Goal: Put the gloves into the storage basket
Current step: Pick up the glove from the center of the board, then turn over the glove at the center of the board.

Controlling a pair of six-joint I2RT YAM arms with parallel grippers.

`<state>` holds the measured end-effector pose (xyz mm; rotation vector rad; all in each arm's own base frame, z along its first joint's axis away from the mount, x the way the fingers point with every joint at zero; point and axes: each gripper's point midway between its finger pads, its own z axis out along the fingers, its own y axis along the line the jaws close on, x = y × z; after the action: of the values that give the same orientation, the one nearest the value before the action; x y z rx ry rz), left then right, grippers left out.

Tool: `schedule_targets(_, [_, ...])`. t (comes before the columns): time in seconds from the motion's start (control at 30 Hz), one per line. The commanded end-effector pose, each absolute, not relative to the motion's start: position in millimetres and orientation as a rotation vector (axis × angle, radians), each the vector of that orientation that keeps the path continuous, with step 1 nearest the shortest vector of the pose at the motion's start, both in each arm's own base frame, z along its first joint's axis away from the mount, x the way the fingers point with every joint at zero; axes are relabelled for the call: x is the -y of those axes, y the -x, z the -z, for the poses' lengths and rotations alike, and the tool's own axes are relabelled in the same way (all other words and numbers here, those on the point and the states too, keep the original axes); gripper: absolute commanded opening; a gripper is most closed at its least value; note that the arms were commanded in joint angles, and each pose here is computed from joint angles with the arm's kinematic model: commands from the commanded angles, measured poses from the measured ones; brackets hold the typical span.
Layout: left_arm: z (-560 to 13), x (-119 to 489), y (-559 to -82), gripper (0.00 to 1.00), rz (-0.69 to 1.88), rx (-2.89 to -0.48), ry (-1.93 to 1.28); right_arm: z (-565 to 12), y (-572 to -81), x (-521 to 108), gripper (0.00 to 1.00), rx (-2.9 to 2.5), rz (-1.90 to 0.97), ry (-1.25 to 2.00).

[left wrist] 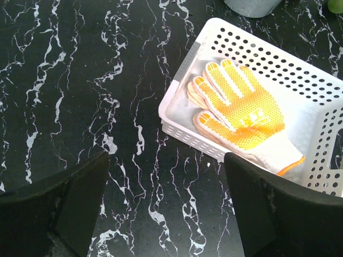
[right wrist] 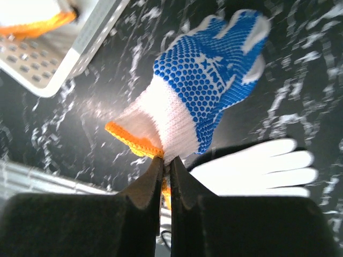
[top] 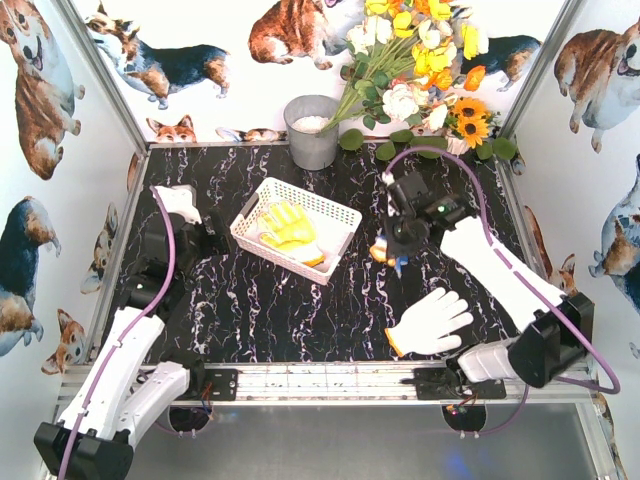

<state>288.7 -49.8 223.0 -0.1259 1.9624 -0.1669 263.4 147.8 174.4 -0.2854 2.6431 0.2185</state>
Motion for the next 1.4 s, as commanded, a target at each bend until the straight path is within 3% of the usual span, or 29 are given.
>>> schedule_targets(0.0, [-218.2,51.4,-292.3,0.81,0.18,-1.959,0.116,-192.9,-240.5,-191.0,0.0,-2.578,-0.563,0.206])
schedule_targets(0.37, [-206.0,53.7,-293.3,0.81,0.183,-1.993,0.108,-232.5,-156.7,-293.7,0.0,-2.522,-1.462,0.299])
schedule_targets(0.63, [-199.3,83.5,-288.9,0.8,0.319,-2.019,-0.015,-129.3,-184.7,-238.0,0.0,-2.579,-1.023,-0.392])
schedule_targets(0.77, [-191.2,112.4,-276.9,0.79,0.421,-2.068,-0.117,-118.7,-192.7,-212.4,0.0,-2.48,-0.908,-0.549])
schedule_targets(0.97, [-176.6,132.8,-253.2,0.79,0.485,-2.122,-0.112,-160.4,-202.4,-182.5,0.0,-2.37,-0.75,-0.525])
schedule_targets(1.2, [-191.9,115.6,-252.2,0.82,0.397,-2.085,-0.03,-221.7,-198.6,-204.0,0.0,-2.336,-0.928,-0.447])
schedule_targets(1.37, [-216.0,102.0,-255.7,0.85,0.339,-2.052,0.053,-242.0,-180.4,-255.8,0.0,-2.397,-1.158,-0.293])
